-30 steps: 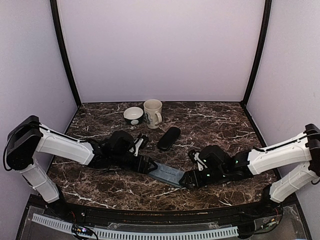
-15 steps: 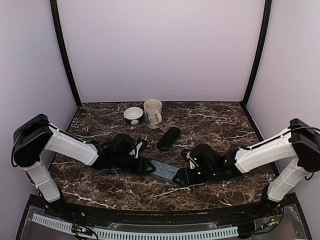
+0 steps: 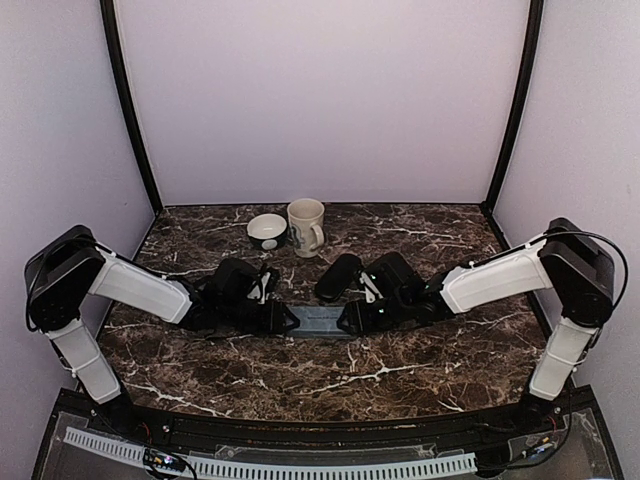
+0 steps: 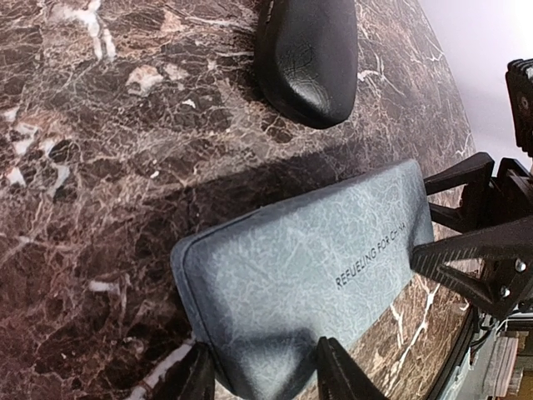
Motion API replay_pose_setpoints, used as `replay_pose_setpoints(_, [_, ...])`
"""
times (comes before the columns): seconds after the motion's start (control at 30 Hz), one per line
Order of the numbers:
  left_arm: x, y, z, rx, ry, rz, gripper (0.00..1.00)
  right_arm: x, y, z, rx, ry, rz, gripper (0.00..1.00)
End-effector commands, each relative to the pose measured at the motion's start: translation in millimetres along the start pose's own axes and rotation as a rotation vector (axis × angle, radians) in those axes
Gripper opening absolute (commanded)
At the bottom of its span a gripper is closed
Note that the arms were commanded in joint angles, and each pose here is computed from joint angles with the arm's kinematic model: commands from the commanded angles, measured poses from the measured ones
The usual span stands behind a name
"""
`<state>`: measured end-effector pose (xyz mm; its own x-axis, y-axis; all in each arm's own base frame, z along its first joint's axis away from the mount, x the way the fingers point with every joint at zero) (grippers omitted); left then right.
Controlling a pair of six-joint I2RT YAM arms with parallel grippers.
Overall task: Organize the sunglasses
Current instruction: Move the case with sunglasses to the center of the board, then reset both arms
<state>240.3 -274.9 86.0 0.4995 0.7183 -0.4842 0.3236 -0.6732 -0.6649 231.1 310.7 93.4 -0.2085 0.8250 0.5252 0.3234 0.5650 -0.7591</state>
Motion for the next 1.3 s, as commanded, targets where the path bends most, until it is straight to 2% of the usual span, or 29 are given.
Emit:
replay_pose_setpoints(0.0, [-11, -2, -8, -0.03, 0.023, 0.048, 0.44, 16, -9, -9, -0.039, -0.062, -0.051, 0.68])
replay_pose_setpoints(0.13, [-13, -16, -19, -0.068, 0.053, 0.008, 0.58, 14, -30, -21, -0.091, -0.081, -0.003, 0.8])
replay_pose_setpoints(0.23, [-13, -33, -30, -0.11, 0.094, -0.05, 0.7, 9, -46, -29, -0.115, -0.09, 0.039, 0.85])
replay_pose_setpoints(0.4, [3, -70, -48, -0.186, 0.16, -0.232, 0.88, -5, -85, -44, -0.181, -0.084, 0.095, 0.91])
replay_pose_setpoints(0.5, [20, -97, -54, -0.219, 0.193, -0.38, 0.99, -28, -107, -53, -0.231, -0.05, 0.191, 1.0])
replay_pose_setpoints(0.63, [38, -134, -63, -0.301, 0.207, -0.553, 0.99, -59, -141, -67, -0.341, 0.0, 0.329, 1.0])
replay_pose_setpoints(0.77, [46, -161, -67, -0.386, 0.213, -0.653, 0.99, -71, -173, -80, -0.479, 0.012, 0.408, 1.0])
replay_pose_setpoints(1.03, [44, -191, -78, -0.446, 0.307, -0.654, 0.99, -69, -202, -100, -0.59, -0.042, 0.473, 1.0])
replay_pose_setpoints(1.27, [23, -229, -74, -0.635, 0.361, -0.569, 0.99, -66, -237, -93, -0.72, -0.058, 0.441, 1.0])
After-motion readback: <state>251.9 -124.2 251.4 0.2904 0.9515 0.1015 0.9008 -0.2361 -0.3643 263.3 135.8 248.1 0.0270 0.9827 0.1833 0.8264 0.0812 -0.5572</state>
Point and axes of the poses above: each gripper's point midway between its finger pads, its own y axis out along the fingers, its own x axis along the line the jaws close on, z = x × y, the point moved 7 cm from there along -y, back along the fingers, and after that the axes turned 13 degrees about y, right-handed, at the moved point
